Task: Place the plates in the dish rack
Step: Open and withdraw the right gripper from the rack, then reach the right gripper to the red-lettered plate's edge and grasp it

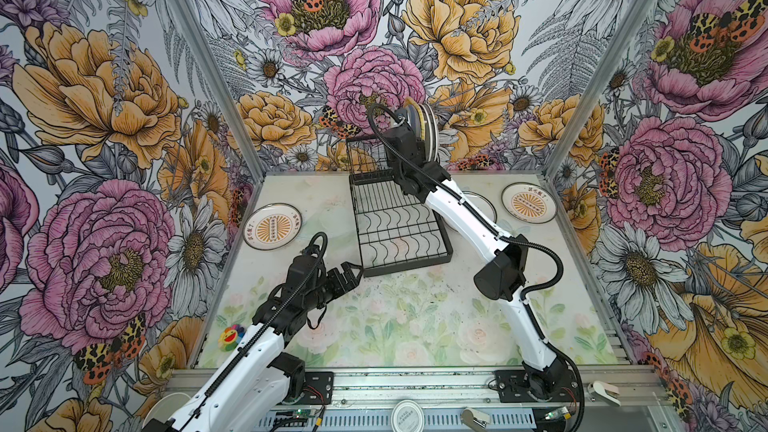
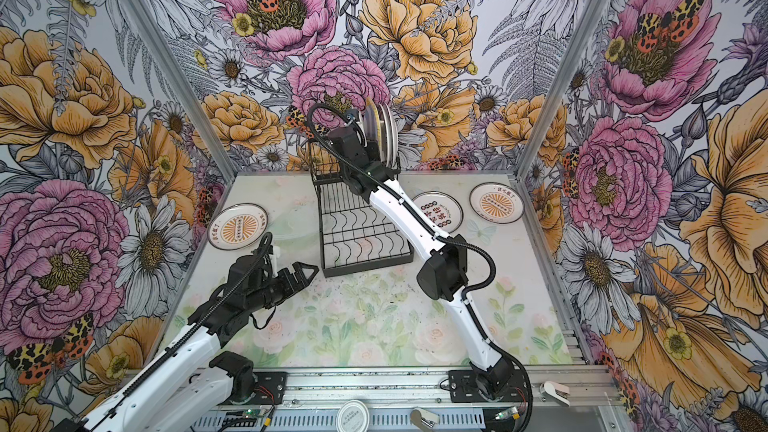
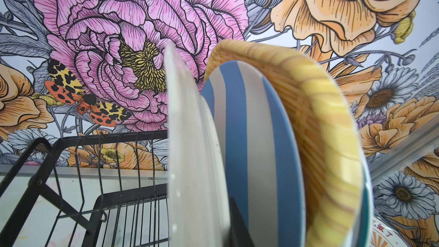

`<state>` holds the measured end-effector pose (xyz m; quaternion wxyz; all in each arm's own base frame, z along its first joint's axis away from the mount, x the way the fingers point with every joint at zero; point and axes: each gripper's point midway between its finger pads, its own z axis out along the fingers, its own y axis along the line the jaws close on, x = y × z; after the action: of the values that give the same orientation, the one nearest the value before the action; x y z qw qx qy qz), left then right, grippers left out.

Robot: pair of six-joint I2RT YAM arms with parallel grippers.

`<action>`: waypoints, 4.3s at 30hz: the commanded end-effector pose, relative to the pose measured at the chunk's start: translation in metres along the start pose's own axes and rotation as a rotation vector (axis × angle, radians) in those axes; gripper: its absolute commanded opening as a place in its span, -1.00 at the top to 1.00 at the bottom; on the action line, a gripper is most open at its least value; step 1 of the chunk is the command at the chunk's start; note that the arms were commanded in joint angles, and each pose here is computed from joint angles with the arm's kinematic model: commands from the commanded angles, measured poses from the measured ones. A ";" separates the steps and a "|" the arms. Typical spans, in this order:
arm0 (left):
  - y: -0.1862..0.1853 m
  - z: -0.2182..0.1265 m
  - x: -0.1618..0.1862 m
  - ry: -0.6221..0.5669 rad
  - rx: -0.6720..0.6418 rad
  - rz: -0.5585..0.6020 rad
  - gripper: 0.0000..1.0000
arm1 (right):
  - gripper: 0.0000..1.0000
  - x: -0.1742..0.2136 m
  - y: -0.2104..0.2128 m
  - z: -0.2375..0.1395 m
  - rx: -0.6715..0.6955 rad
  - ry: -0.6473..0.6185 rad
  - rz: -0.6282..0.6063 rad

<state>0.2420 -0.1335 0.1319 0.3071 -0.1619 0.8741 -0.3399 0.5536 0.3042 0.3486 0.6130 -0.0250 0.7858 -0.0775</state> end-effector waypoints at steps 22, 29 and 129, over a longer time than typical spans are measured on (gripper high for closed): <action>0.009 -0.002 -0.008 -0.048 -0.043 -0.012 -0.97 | 0.08 -0.059 -0.029 -0.058 -0.064 -0.095 0.102; 0.012 -0.001 -0.010 -0.059 -0.057 -0.011 -0.97 | -0.09 -0.042 -0.035 -0.093 -0.170 -0.038 0.110; 0.017 0.004 -0.004 -0.046 -0.058 -0.037 -0.97 | 0.46 0.383 -0.217 0.024 -0.218 0.661 1.306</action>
<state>0.2443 -0.1218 0.1149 0.3066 -0.1942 0.8781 -0.3119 0.4736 0.0353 0.0279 0.2804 0.3968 0.7819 0.3907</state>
